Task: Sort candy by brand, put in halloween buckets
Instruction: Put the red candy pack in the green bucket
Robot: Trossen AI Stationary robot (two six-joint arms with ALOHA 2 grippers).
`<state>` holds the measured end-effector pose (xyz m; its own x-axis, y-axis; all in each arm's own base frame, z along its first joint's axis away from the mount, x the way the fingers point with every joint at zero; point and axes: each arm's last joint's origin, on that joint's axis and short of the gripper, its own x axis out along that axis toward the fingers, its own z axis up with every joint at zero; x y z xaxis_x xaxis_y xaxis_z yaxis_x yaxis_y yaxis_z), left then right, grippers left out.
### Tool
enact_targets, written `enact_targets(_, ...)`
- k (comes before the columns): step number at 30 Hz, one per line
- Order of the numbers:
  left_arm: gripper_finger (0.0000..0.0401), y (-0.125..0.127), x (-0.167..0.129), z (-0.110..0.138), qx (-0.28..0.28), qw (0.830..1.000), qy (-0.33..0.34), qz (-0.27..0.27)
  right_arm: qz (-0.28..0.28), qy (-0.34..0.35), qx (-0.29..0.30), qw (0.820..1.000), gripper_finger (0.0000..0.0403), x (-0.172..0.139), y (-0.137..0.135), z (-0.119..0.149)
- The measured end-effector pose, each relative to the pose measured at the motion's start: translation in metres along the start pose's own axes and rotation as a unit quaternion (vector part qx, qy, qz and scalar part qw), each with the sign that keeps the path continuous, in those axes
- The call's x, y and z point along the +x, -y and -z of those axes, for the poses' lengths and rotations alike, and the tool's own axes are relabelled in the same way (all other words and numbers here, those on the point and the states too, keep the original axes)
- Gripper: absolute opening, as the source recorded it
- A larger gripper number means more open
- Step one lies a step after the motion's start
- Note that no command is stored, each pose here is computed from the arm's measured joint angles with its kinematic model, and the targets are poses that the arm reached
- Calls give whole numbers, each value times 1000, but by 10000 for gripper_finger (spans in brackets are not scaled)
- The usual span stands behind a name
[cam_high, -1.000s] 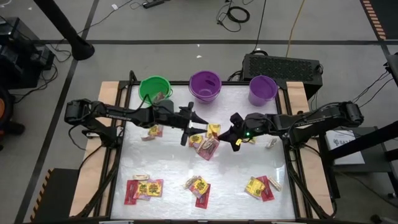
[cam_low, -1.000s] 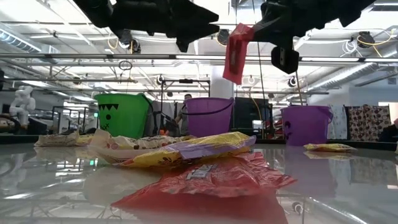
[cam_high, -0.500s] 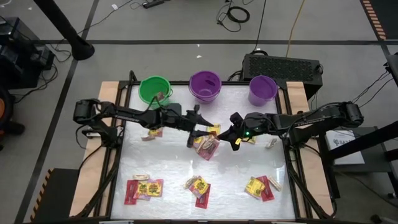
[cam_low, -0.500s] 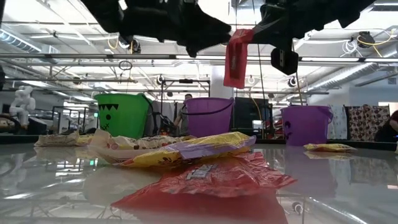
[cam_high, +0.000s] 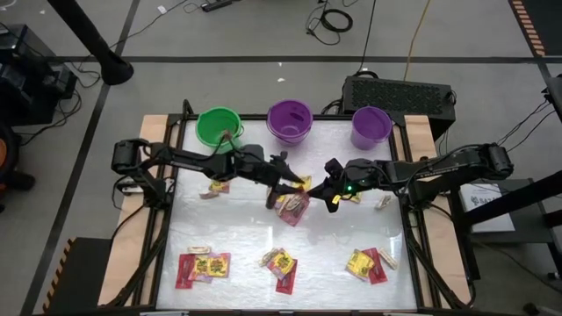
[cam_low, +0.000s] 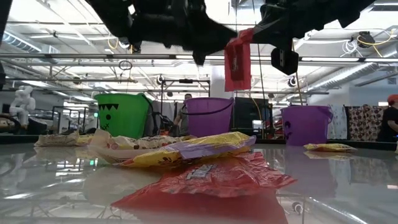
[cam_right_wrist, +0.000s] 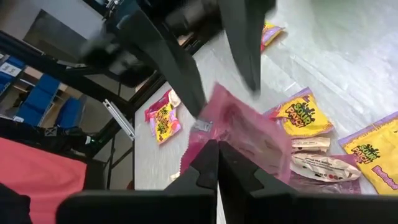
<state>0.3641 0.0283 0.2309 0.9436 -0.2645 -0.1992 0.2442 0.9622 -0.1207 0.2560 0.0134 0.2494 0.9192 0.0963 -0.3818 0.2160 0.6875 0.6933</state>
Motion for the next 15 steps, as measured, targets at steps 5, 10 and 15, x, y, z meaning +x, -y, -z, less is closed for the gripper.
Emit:
enact_targets(5, 51, -2, 2, 5, -37, 999, -9, 27, 0, 1, -4, 1000, 0, 0, 0, 0)
enact_targets(10, 5, -1, 2, 6, -46, 998, -17, 25, 0, 1, -6, 1000, 0, 0, 0, 0)
enact_targets(15, 3, -1, 1, 7, -51, 998, -24, 22, 13, -15, -11, 1000, 0, 0, 2, 3)
